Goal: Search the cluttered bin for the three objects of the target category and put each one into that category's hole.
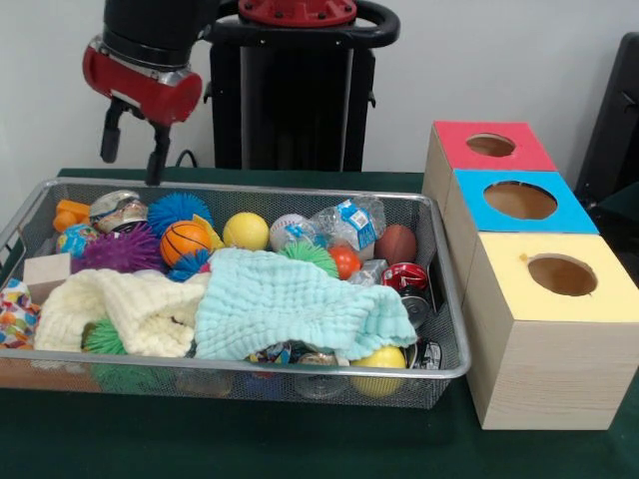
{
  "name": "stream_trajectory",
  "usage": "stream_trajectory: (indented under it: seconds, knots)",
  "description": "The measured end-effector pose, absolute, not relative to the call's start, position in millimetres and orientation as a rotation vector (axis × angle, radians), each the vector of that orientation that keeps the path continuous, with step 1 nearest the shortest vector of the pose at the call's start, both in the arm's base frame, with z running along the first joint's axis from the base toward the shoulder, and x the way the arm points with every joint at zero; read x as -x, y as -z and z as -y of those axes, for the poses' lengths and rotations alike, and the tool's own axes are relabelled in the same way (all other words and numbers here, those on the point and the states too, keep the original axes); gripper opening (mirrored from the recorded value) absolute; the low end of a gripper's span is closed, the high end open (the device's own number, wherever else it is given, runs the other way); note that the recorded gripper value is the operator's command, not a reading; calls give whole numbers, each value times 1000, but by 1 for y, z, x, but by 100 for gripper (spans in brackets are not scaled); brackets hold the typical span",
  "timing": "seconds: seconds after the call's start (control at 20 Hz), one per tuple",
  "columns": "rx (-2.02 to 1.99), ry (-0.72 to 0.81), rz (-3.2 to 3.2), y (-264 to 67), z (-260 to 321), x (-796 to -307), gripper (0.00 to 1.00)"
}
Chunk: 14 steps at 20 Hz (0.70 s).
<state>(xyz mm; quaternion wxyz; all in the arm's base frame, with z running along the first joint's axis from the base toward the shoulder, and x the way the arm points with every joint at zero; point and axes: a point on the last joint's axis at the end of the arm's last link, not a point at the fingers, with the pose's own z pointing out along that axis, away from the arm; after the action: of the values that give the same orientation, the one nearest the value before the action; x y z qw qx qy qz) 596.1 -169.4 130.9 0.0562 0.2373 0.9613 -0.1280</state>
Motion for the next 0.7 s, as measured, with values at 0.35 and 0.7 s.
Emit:
stream_trajectory:
  seconds: [0.35,0.7]
  knots:
    - [-622,406,-2950,-125,171,-585,100]
    - [-521,356,-2964,-115,157,-594,100]
